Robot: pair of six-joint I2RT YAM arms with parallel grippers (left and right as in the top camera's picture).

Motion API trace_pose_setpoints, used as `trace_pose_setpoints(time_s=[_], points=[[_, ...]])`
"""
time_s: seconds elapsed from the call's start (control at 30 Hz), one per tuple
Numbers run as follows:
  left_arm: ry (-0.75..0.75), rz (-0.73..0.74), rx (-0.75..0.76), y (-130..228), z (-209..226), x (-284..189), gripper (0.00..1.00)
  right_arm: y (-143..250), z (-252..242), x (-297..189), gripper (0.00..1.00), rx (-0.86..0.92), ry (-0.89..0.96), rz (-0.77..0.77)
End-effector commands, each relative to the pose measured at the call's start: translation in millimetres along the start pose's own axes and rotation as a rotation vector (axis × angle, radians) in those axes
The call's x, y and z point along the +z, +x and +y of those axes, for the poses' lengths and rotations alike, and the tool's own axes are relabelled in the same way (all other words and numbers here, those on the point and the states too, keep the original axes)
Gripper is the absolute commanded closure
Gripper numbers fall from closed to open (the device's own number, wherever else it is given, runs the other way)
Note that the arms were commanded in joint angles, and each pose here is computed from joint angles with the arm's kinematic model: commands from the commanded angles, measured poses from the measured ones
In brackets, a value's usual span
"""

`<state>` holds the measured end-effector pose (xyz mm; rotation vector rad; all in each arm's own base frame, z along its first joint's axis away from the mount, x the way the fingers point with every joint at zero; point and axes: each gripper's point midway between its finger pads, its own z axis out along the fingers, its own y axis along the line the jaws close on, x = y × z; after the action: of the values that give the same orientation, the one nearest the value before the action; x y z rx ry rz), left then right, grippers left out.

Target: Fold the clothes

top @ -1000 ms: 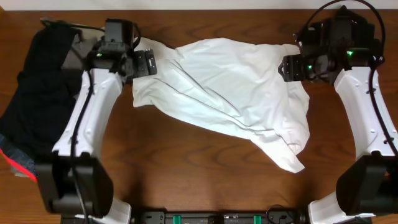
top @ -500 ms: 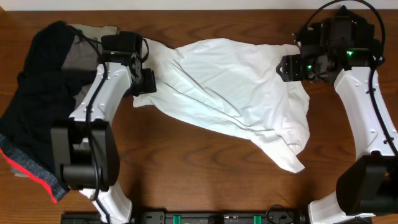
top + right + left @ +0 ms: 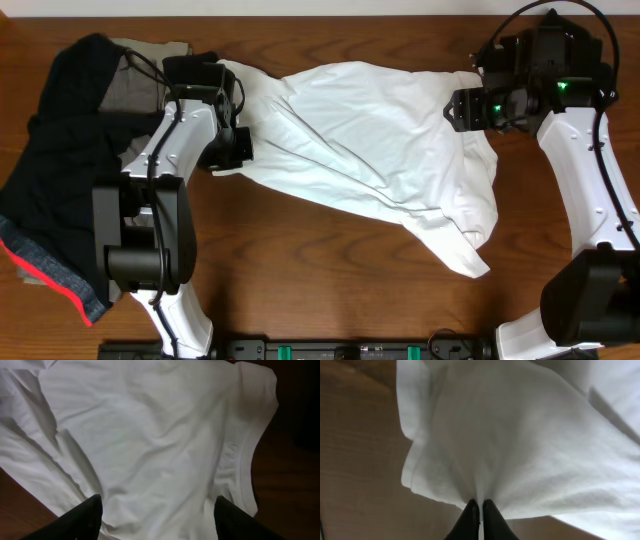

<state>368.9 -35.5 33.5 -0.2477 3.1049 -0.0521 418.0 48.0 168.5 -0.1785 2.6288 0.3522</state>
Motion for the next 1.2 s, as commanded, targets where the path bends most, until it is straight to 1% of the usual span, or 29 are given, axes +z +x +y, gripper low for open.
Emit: trace_pose_setpoints(time_s=[0.0,0.17,0.33,0.37,0.43,0.47,0.5,0.53,0.57,0.7,0.83,0.97,1.03,1.17], points=[[0.001,0.038,0.003,12,0,-4,0.94,1,5,1,0.30,0.003,-0.018,0.004],[-0.016,0.106,-0.007,41,7,-32,0.94,1,5,1,0.30,0.000,-0.018,0.006],[-0.046,0.225,-0.011,78,15,-50,0.93,2,5,1,0.30,0.001,-0.018,0.009],[-0.052,0.247,-0.011,83,16,-51,0.88,2,5,1,0.29,0.002,-0.018,0.011],[-0.059,0.275,-0.011,89,18,-52,0.56,6,5,1,0.30,0.006,-0.018,0.024],[-0.060,0.281,-0.008,91,19,-53,0.43,8,5,1,0.30,0.010,-0.018,0.035],[-0.061,0.285,-0.008,92,19,-53,0.22,11,5,1,0.30,0.014,-0.015,0.046],[-0.062,0.287,-0.008,92,19,-53,0.16,14,3,1,0.31,0.021,-0.008,0.059],[-0.063,0.287,-0.008,92,19,-53,0.14,17,2,0,0.31,0.030,0.001,0.071],[-0.104,0.259,-0.003,86,26,-52,0.13,28,-2,-1,0.32,0.057,0.024,0.113],[-0.080,0.126,0.001,54,20,-45,0.13,30,-5,-2,0.34,0.070,0.026,0.122],[-0.046,-0.010,0.043,21,12,-36,0.14,30,-5,-2,0.33,0.071,0.027,0.121],[-0.043,-0.025,0.065,14,10,-29,0.16,30,-6,-2,0.33,0.070,0.028,0.121],[-0.059,-0.001,0.100,14,13,-7,0.20,30,-6,-2,0.32,0.062,0.027,0.121]])
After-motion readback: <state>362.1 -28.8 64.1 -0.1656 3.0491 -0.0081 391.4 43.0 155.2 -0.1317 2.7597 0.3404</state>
